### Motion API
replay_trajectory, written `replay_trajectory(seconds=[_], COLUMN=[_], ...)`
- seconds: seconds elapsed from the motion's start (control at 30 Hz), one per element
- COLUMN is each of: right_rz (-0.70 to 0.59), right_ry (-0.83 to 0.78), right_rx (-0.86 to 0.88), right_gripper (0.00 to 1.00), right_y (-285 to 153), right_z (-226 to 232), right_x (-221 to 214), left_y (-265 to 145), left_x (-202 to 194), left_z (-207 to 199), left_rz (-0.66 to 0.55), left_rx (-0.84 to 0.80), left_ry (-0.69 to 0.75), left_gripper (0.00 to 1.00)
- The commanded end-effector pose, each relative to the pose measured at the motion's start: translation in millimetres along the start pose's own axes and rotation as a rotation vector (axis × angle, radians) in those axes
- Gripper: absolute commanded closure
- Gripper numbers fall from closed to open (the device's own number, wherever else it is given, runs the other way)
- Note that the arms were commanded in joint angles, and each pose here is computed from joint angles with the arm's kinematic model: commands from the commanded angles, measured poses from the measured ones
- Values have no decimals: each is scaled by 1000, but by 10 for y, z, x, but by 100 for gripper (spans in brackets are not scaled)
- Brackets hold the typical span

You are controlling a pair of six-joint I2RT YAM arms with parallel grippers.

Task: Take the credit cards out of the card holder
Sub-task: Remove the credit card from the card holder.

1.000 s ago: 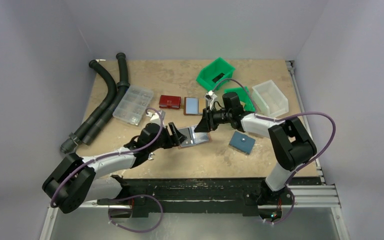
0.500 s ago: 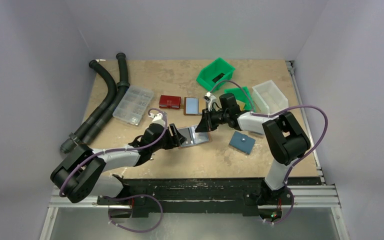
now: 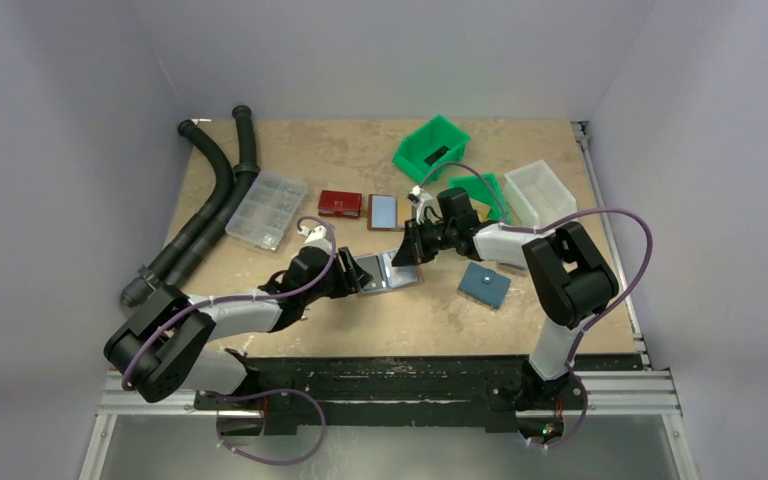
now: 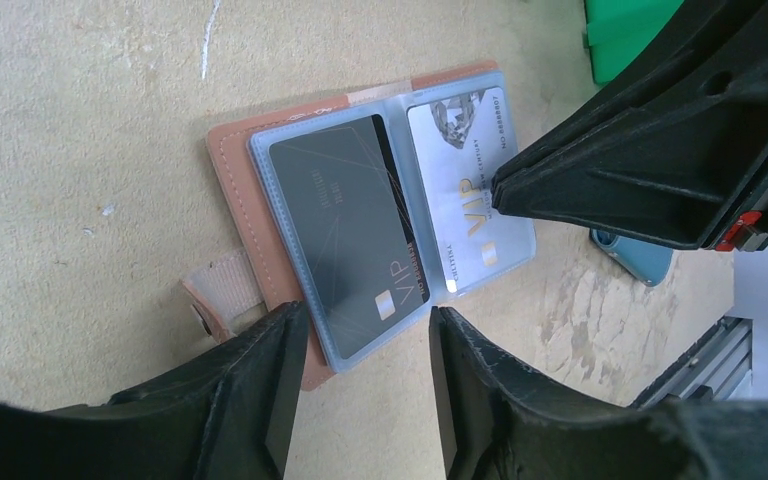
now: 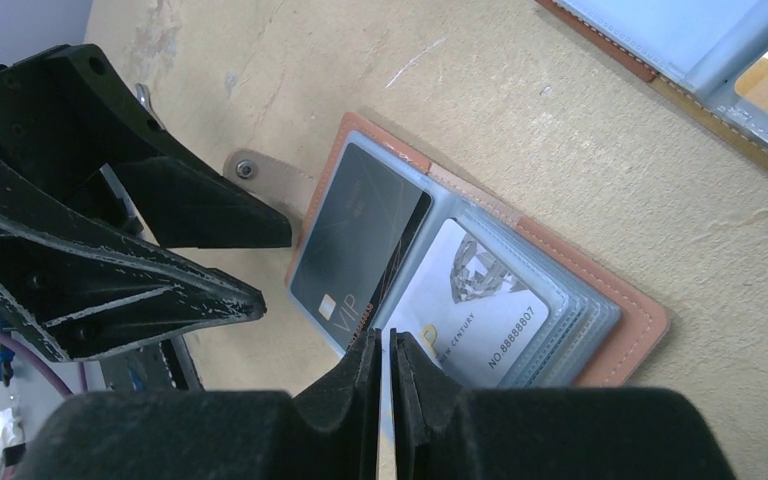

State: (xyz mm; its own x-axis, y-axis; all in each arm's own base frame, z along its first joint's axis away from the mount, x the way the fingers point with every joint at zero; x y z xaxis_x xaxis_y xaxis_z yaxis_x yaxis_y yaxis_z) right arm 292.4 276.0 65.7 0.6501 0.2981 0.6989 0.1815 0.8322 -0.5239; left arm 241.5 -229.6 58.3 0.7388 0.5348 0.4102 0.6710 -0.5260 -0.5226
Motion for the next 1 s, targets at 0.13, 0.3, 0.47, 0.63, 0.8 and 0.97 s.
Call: replay_trajectory(seconds=[0.13,0.3,0.47,0.63,0.8,0.97], right_rz=[-26,-22,-19,-19,-17,-14], right_ry=[-27,-25,-26,-26,-25,-23], right_rx=[-9,-6,-3,-4,-4,-4], right_gripper=[86,86,87,87,87,87], right_y=[17,24,33,31,36,41], right_z=[1,4,12,13,14,14], right_x=[167,158,154,158,151,146], left_y=[44,57,67,79,80,96], left_x=[84,92,66,60,59,67], left_z=[-165,-180,-204,-208,-207,-174], left_rz=[-28,-31,-12,-8,-7,-10], left_rx=[-54,-59,-70,-72,-71,-45], left_ry=[5,5,4,2,2,-3], left_gripper=[50,53,54,55,55,54])
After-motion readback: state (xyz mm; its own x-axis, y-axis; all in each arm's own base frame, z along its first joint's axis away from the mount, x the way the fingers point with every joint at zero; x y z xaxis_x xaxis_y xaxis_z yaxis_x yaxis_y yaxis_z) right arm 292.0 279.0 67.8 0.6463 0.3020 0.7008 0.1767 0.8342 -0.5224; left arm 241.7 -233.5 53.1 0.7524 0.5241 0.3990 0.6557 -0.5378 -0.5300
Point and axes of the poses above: each gripper's point midway between its finger pads, its own y axis out along the fingers, its own z axis along the line the jaws close on, x = y × z, the point moved 2 cm from there along -y, back along the fingers, and after that the axes turned 14 degrees about -y, right-handed, at the moved point
